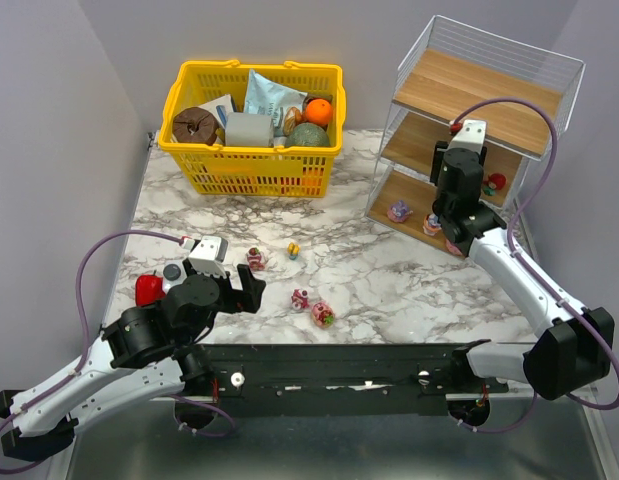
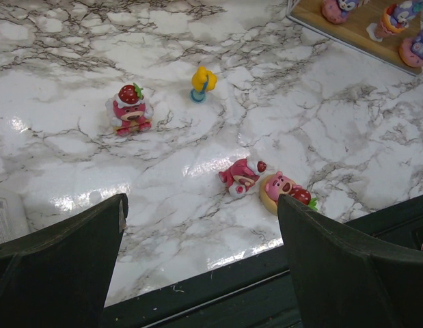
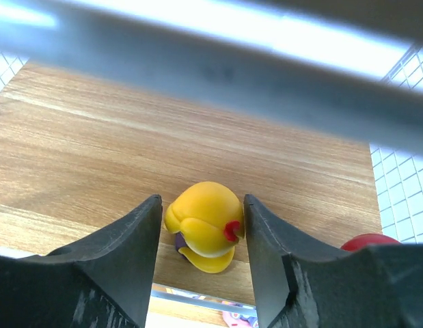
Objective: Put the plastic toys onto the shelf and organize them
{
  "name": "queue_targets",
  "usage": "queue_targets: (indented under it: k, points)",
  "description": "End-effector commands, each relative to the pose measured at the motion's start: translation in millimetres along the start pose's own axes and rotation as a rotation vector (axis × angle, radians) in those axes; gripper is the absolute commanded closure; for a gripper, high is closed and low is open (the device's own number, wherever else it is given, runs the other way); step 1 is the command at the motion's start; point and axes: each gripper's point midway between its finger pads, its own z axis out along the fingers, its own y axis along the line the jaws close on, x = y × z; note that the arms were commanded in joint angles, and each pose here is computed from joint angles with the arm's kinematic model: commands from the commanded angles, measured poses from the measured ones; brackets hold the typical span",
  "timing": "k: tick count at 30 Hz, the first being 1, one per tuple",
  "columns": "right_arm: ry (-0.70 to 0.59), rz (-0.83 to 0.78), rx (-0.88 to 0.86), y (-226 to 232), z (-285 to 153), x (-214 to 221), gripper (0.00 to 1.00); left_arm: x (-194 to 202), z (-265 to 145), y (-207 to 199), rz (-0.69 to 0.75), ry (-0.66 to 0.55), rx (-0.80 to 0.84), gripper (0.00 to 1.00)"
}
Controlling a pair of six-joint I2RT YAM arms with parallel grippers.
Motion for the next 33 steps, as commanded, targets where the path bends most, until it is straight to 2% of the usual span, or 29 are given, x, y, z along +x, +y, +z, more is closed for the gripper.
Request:
queue_targets:
  k: [1, 10, 18, 19, 25, 31, 33]
  points:
    - [0.022, -0.036, 0.019, -3, 4, 11, 0.39, 0, 2, 6, 0.007, -0.007, -0.034, 0.01]
    - [0.011, -0.010, -0.005, -2, 0, 6, 0.30, -1, 2, 6, 0.004, -0.011, -0.033, 0.01]
    - [0.021, 0.027, -0.080, -5, -21, -6, 0.25, -1, 2, 6, 0.004, -0.010, -0.034, 0.01]
    - [0.020, 0.080, -0.081, -5, -24, -13, 0.24, -1, 2, 6, 0.004, -0.010, -0.034, 0.01]
    - [0.049, 0.134, -0.173, -3, -47, -21, 0.21, -1, 1, 7, -0.001, -0.015, -0.034, 0.01]
    - [0.067, 0.195, -0.361, 13, -78, -28, 0.19, -2, 1, 6, -0.004, -0.017, -0.029, 0.01]
    - [0.115, 0.205, -0.439, 23, -91, -26, 0.19, -2, 0, 6, -0.005, -0.020, -0.029, 0.01]
